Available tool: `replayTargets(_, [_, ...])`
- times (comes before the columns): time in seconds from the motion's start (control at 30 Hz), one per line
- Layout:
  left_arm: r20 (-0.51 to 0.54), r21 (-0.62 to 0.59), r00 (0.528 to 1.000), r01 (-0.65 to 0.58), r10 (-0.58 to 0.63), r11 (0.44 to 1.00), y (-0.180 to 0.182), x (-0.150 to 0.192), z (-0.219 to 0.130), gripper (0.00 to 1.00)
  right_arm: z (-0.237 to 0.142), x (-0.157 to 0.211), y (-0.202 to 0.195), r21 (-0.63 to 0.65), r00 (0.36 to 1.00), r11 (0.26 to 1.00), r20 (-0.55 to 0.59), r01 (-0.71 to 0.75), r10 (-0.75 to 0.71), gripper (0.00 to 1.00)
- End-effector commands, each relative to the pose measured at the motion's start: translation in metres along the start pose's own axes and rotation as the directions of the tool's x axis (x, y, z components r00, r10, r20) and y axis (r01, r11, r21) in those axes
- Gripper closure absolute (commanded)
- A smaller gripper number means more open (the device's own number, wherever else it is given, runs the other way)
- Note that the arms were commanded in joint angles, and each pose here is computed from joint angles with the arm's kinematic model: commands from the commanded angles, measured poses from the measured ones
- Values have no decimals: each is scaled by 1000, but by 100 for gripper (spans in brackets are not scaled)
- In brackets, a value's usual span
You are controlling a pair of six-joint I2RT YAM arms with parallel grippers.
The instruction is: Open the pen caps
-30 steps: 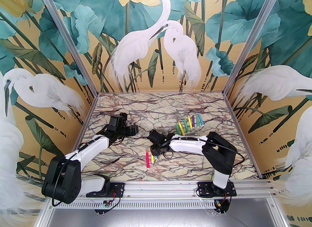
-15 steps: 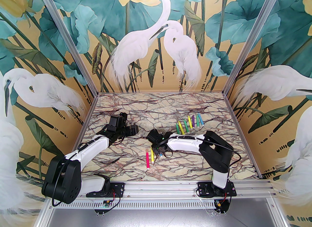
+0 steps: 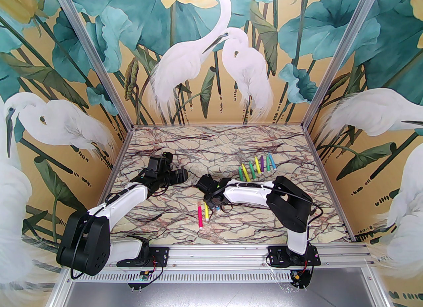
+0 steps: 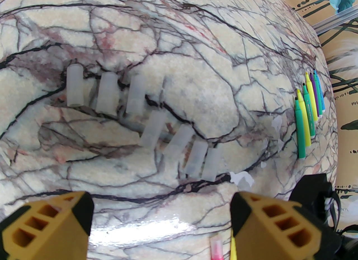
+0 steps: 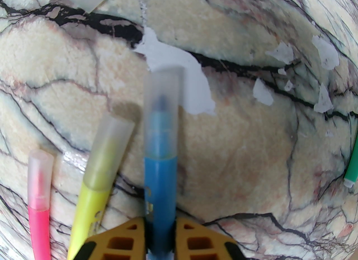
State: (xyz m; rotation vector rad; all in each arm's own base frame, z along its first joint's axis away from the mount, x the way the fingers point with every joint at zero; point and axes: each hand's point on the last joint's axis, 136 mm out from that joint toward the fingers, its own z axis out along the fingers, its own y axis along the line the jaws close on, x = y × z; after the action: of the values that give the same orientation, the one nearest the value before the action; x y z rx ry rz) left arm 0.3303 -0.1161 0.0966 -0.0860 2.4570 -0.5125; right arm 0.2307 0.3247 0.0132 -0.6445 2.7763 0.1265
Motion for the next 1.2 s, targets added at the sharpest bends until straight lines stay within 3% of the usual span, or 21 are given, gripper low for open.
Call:
replayTargets(0.0, [23, 47, 1000, 5, -6, 999, -8, -7, -4, 14, 8, 3, -5, -7, 1000, 1000, 1, 13, -13, 90])
replayTargets(0.2, [12, 103, 1000, -1, -1, 995, -20, -13, -2, 15, -10, -12, -13, -105, 997, 994, 73, -26, 34, 95])
replayTargets(0.33, [-9, 202, 1000, 5, -3, 979, -37, -12, -1, 16, -27, -22, -26, -135, 989, 990, 136, -37, 56, 96])
replayTargets(0.6, [-64, 452, 998, 17, 13, 892, -88, -5, 2, 19, -57, -32, -55, -227, 958, 971, 251, -81, 139, 96])
replayTargets(0.87, [-97, 592, 991, -18, 93, 806, -141, 2, 2, 20, -83, -36, -62, -261, 930, 965, 345, -36, 128, 96])
replayTargets(1.17, [-114, 665, 987, -6, 110, 747, -182, 6, 11, 24, -113, -36, -62, -292, 886, 956, 448, 20, 119, 95])
